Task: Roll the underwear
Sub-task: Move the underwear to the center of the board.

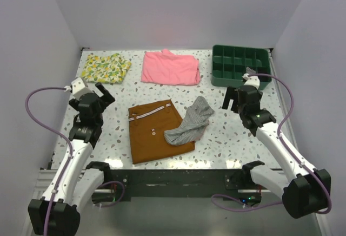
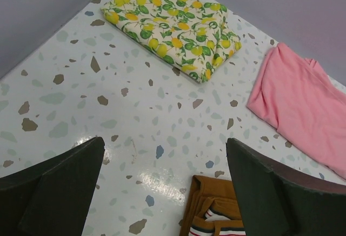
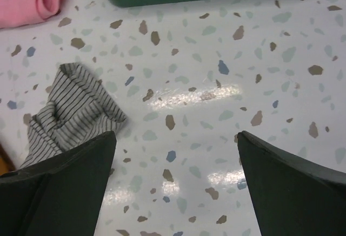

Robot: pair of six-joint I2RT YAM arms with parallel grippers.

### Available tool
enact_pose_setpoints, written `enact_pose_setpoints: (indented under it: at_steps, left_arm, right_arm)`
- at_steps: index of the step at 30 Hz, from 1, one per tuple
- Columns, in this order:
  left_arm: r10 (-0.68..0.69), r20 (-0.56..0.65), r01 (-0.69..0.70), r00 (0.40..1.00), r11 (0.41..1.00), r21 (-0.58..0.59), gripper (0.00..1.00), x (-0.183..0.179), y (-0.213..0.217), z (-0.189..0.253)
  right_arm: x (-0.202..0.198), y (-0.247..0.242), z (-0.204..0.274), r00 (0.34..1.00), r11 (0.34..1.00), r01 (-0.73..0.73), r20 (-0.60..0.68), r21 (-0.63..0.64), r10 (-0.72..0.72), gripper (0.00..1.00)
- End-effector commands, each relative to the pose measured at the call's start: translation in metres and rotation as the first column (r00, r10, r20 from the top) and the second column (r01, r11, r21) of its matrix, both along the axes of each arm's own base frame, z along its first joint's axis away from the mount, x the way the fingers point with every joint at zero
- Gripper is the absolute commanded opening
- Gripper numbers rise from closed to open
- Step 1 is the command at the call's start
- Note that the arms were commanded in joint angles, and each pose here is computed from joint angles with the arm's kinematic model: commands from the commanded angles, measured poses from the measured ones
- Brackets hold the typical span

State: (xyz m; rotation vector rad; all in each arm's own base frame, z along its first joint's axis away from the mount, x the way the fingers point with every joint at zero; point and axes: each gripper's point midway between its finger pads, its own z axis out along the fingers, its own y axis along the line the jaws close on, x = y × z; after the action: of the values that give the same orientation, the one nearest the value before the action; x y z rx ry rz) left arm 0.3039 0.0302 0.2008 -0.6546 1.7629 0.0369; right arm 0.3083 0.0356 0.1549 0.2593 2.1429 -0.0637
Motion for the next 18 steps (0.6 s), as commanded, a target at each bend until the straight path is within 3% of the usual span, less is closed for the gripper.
enact_pose_setpoints:
  at_steps: [1, 4, 10, 18]
  left_arm:
    - [-0.018, 0.017, 0.018, 1.000, 1.000, -0.017, 1.00, 0.001, -0.004, 0.017]
    - [-0.013, -0.032, 0.012, 0.999, 0.999, -0.039, 1.00, 0.003, -0.006, 0.017]
    - [-0.168, -0.058, 0.161, 0.984, 0.981, -0.105, 1.00, 0.010, -0.036, 0.008]
    - [-0.300, -0.085, 0.283, 0.950, 0.945, -0.164, 1.00, 0.012, -0.061, -0.007]
  right_arm:
    - [-0.008, 0.039, 0.007, 0.984, 0.976, -0.167, -0.030, 0.143, 0.173, 0.99]
    - [-0.014, 0.053, 0.002, 0.969, 0.955, -0.223, -0.058, 0.194, 0.238, 0.99]
    - [-0.025, 0.086, -0.007, 0.927, 0.894, -0.317, -0.095, 0.316, 0.363, 0.99]
    - [-0.034, 0.139, -0.023, 0.848, 0.843, -0.425, -0.181, 0.330, 0.499, 0.99]
